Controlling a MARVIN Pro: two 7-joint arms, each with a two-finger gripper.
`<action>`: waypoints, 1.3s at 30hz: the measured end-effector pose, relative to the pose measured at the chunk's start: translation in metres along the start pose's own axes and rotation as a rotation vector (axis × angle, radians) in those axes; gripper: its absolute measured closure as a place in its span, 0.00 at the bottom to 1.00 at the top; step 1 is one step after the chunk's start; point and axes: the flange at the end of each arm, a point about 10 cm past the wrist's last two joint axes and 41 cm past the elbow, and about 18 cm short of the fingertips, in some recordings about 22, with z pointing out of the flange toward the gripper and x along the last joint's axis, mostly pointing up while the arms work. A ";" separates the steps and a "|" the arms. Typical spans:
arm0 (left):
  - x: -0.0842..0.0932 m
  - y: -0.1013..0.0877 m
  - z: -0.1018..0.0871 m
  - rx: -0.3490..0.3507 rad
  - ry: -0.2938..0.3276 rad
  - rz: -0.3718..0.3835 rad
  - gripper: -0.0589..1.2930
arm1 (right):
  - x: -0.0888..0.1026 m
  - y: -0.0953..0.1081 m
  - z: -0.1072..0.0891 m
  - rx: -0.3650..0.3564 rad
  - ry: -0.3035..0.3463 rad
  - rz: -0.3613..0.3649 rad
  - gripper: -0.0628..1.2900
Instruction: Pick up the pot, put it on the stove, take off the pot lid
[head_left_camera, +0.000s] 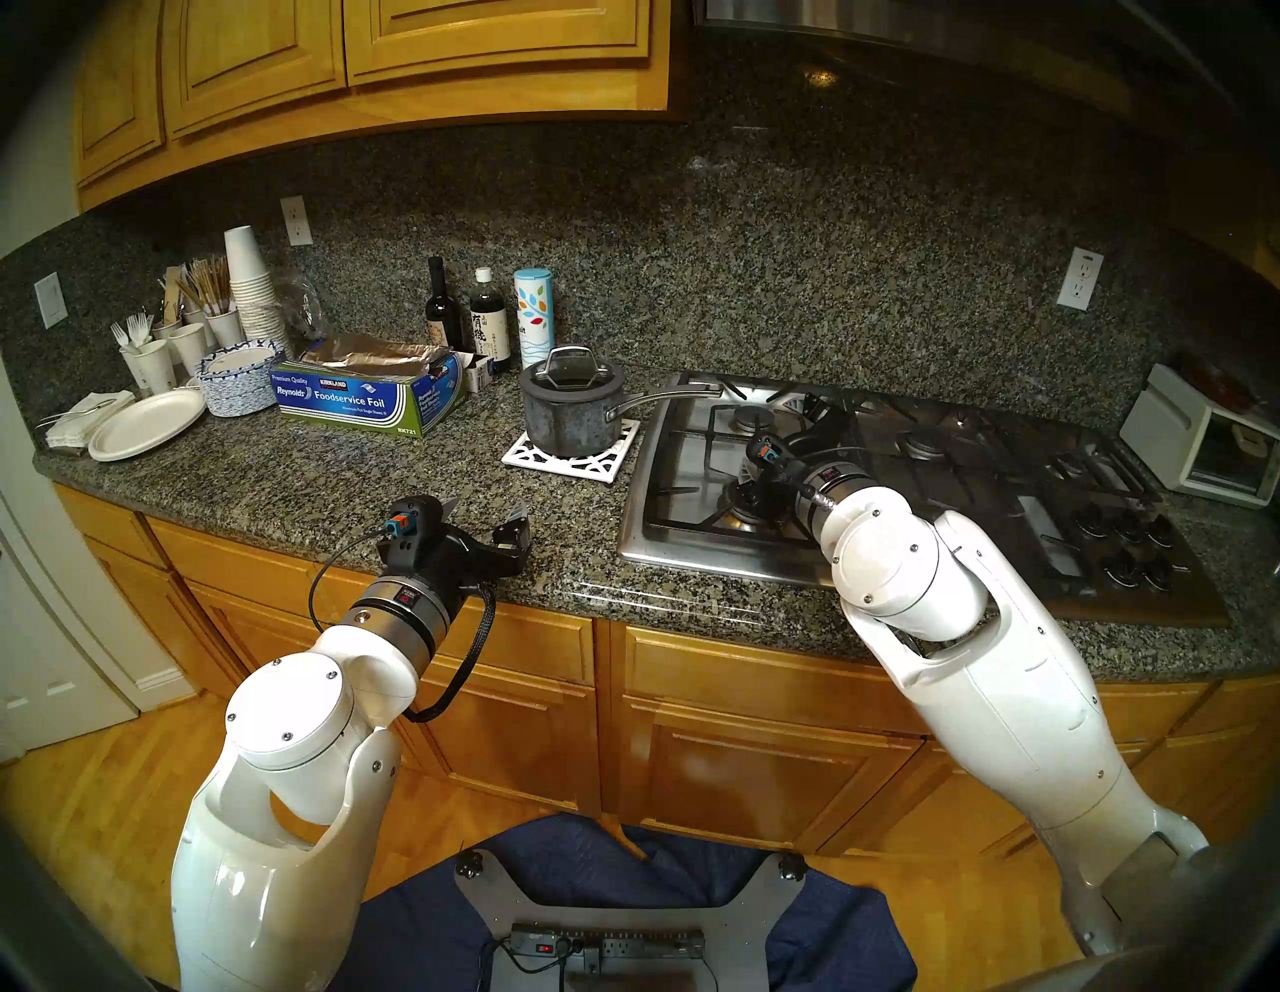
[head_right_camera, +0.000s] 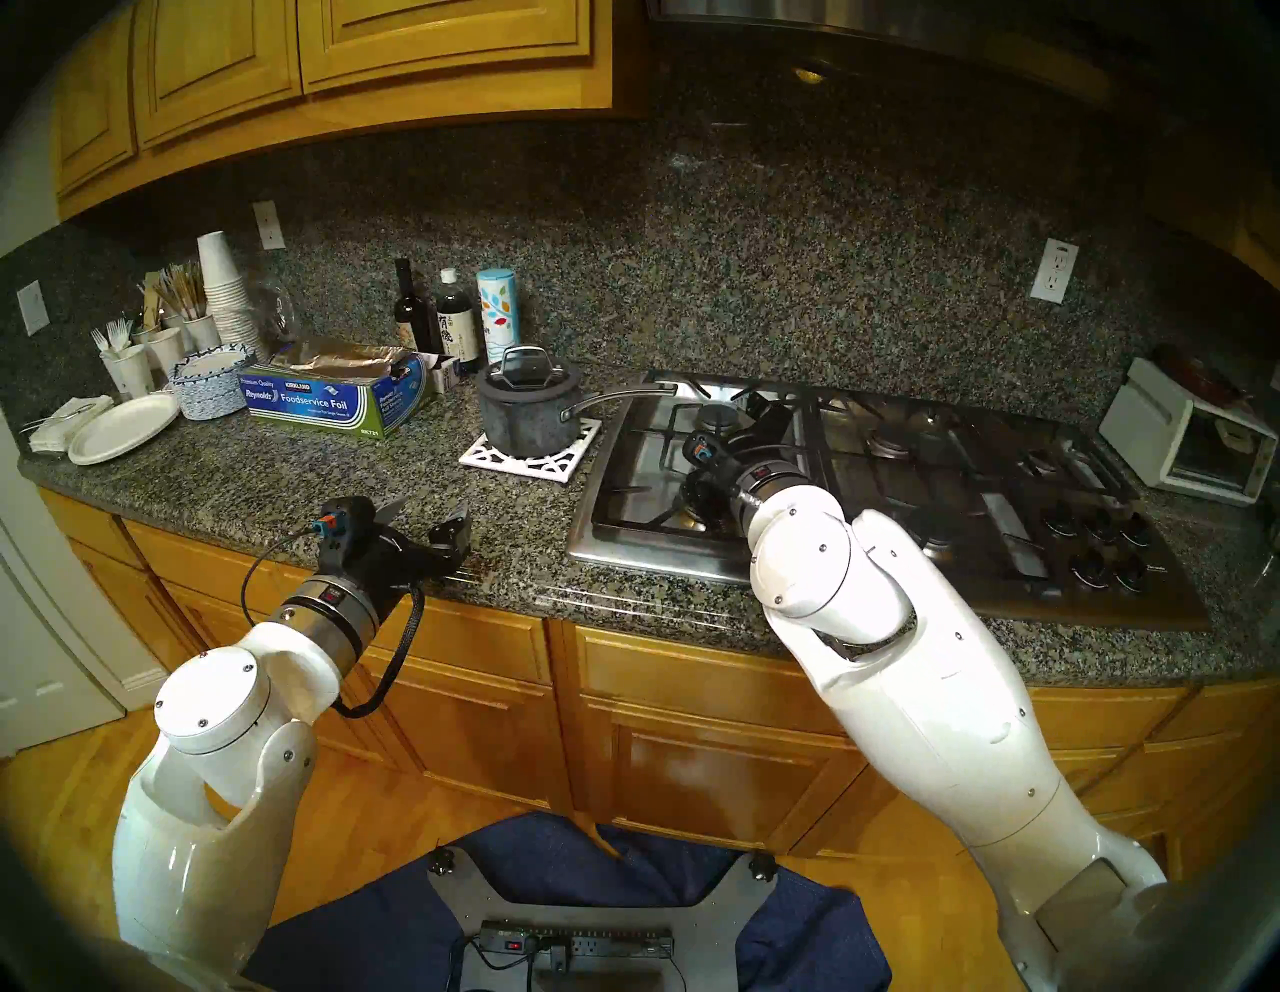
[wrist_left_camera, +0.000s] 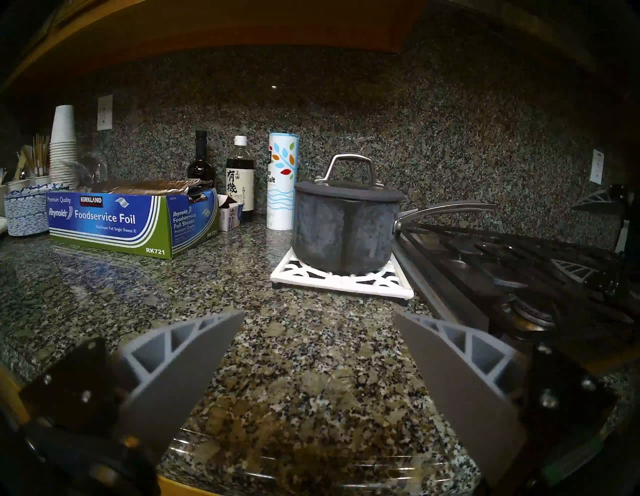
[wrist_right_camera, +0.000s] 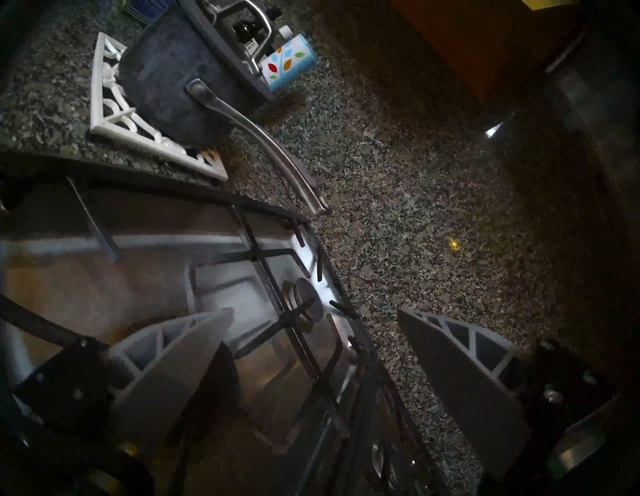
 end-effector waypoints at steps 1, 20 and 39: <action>0.000 0.000 0.000 0.000 0.000 0.000 0.08 | 0.001 0.001 0.001 0.000 0.003 -0.001 0.04; -0.001 0.000 0.000 -0.001 -0.003 -0.001 0.08 | 0.013 -0.004 0.049 0.076 0.060 -0.162 0.04; -0.001 0.000 0.000 -0.002 -0.005 -0.001 0.08 | 0.045 0.001 0.089 0.117 0.112 -0.252 0.04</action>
